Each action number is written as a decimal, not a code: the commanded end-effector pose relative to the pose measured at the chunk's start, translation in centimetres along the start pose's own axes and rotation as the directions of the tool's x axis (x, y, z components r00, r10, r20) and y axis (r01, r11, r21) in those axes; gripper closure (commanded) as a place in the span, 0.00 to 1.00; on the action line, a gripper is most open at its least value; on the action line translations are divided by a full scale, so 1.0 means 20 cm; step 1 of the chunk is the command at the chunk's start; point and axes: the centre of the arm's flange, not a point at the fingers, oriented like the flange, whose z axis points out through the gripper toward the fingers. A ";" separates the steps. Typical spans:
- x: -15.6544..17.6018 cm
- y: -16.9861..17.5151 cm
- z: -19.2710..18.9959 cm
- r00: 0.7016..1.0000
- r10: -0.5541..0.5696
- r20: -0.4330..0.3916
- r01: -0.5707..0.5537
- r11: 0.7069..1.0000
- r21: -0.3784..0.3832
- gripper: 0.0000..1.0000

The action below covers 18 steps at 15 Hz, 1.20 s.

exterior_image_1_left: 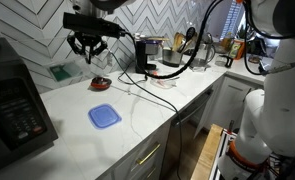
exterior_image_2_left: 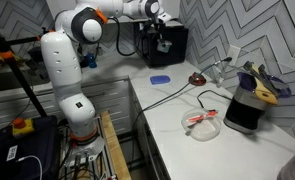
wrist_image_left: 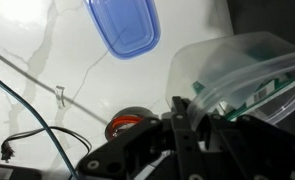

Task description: Remove the clear bowl from the oven top and it on the counter top to the right side of the oven

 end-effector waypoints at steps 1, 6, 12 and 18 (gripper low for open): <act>0.00 0.00 -0.01 1.000 0.002 -0.001 -0.002 1.000 0.002 0.93; 0.15 0.18 0.12 0.992 0.125 -0.011 -0.125 0.992 0.008 0.98; 0.30 0.35 0.60 0.978 0.207 -0.037 -0.208 0.978 -0.019 0.98; 0.26 0.31 0.87 0.980 0.199 0.007 -0.198 0.978 -0.066 0.93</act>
